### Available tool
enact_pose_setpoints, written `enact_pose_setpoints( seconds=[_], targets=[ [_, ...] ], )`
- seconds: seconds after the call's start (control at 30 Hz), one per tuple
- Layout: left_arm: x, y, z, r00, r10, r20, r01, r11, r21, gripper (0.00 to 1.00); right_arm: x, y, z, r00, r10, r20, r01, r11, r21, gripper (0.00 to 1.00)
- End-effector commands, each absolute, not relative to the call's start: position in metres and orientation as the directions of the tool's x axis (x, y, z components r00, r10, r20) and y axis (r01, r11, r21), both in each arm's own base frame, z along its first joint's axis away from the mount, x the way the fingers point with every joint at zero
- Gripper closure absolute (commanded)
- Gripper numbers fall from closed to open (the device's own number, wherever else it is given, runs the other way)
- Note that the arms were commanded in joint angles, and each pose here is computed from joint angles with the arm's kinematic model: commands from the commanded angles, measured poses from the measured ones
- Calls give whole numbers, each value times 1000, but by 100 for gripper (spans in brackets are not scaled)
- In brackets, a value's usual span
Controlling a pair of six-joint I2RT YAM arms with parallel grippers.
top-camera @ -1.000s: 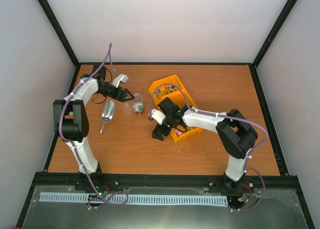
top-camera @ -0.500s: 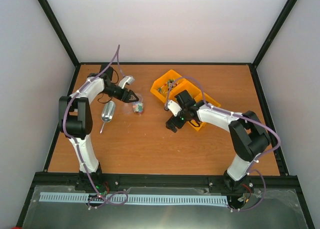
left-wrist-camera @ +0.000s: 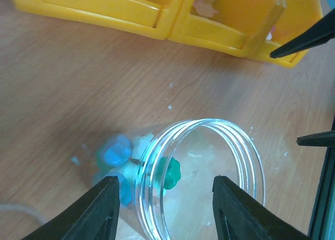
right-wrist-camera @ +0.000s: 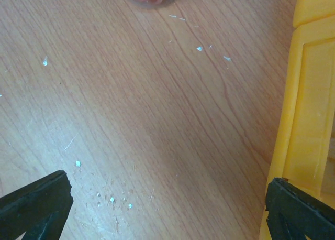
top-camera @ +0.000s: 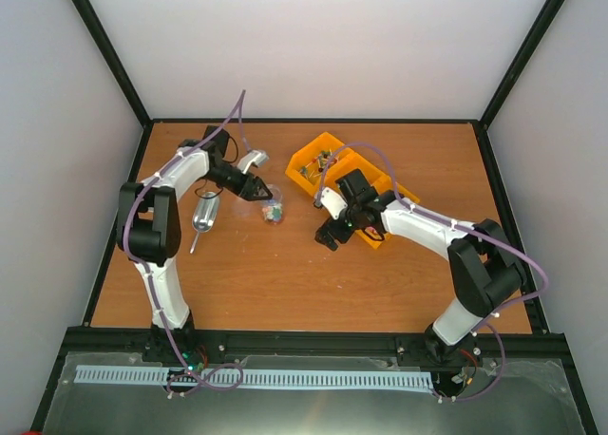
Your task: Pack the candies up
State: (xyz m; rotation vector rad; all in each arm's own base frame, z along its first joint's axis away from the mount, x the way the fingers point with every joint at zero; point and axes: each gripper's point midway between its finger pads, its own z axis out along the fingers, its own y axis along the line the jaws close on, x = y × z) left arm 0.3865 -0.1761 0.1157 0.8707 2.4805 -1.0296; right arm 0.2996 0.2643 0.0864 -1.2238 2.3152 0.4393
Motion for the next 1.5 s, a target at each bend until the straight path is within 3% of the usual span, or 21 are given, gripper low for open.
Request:
enact_pose_setpoints(
  seconds=[0.0,0.6,0.9,1.33,1.47],
  targets=[
    [362,-200,120,-722,485,-494,691,486,-534,51,295,261,95,-488,-667,-563,-832,551,69,0],
    [246,-271,105,-632,675,-381,713,314,-627,53,257,249,117,-417,-658,-628,-885,451,115,0],
    [248,-281,109,-629,683,-371,714,317,-625,52,247,245,117,-419,-643,-641,-886,445,132,0],
    [226,-288,135,-517,757,-399,796,253,-550,32,243,241,129,-386,-630,-674,-897,428,112,0],
    [233,-284,162,-465,758,-457,849,235,-473,15,240,242,135,-365,-625,-690,-905,414,103,0]
  ],
)
